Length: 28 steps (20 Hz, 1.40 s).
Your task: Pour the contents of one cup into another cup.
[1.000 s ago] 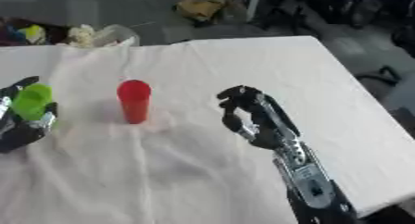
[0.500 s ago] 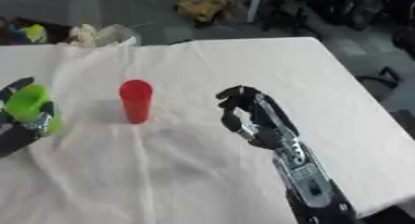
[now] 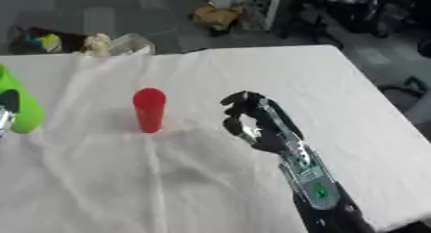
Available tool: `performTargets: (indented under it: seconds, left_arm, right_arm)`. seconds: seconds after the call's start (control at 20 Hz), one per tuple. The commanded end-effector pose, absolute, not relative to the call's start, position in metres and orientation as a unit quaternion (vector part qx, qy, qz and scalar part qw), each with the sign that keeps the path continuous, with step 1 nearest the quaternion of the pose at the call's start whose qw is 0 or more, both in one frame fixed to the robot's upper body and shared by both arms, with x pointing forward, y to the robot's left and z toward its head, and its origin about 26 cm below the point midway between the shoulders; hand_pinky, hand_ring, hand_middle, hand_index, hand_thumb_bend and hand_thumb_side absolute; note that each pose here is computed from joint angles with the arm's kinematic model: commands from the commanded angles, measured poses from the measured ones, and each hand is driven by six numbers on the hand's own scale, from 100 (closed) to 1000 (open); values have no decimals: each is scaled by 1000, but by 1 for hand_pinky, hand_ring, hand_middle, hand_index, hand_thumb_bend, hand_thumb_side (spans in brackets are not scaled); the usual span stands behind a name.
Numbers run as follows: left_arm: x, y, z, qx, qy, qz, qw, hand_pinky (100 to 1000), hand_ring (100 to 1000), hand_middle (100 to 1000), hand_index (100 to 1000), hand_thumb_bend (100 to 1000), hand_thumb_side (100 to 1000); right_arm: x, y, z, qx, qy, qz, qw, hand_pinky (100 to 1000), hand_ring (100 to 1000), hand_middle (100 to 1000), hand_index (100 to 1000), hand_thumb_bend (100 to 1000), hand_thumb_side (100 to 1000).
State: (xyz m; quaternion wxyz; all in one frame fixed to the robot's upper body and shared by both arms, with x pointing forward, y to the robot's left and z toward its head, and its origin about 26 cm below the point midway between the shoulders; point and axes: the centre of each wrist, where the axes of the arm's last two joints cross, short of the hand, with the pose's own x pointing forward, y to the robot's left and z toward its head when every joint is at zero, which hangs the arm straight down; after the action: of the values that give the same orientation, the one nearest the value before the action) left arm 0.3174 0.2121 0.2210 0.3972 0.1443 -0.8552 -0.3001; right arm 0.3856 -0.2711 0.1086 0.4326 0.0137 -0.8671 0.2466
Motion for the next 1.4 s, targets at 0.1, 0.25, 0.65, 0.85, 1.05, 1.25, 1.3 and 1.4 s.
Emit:
performTargets:
  seconds: [0.1, 0.25, 0.65, 0.85, 1.05, 1.25, 1.3, 1.4]
  left_arm:
    - [302, 209, 237, 112, -861, -335, 366, 193, 709, 640, 941, 100, 473]
    - [301, 204, 234, 85, -856, -356, 366, 195, 717, 643, 939, 100, 455]
    - [298, 184, 229, 27, -845, -405, 349, 198, 731, 650, 939, 100, 428]
    - [297, 172, 229, -1, -842, -420, 340, 199, 736, 653, 940, 100, 428]
    - [296, 163, 230, -22, -841, -425, 333, 200, 737, 655, 940, 100, 429]
    - [295, 158, 230, -33, -841, -426, 331, 201, 739, 656, 941, 100, 433]
    - [295, 158, 230, -35, -841, -427, 331, 201, 739, 656, 941, 100, 433]
    - [295, 157, 231, -38, -841, -427, 331, 202, 740, 656, 941, 100, 433]
  right_arm:
    - [399, -283, 117, -16, -857, 282, 430, 693, 371, 376, 684, 645, 581]
    - [409, -282, 117, -35, -851, 298, 431, 696, 384, 382, 690, 654, 564]
    - [432, -273, 114, -99, -847, 316, 415, 739, 464, 431, 733, 691, 543]
    - [441, -267, 114, -125, -846, 329, 400, 792, 515, 464, 748, 711, 543]
    - [447, -262, 113, -140, -842, 340, 395, 831, 559, 490, 762, 730, 546]
    - [451, -259, 111, -146, -838, 347, 395, 845, 584, 515, 772, 749, 560]
    - [452, -259, 111, -146, -837, 349, 395, 847, 587, 519, 774, 753, 562]
    - [454, -257, 111, -145, -837, 354, 393, 849, 592, 534, 779, 764, 570]
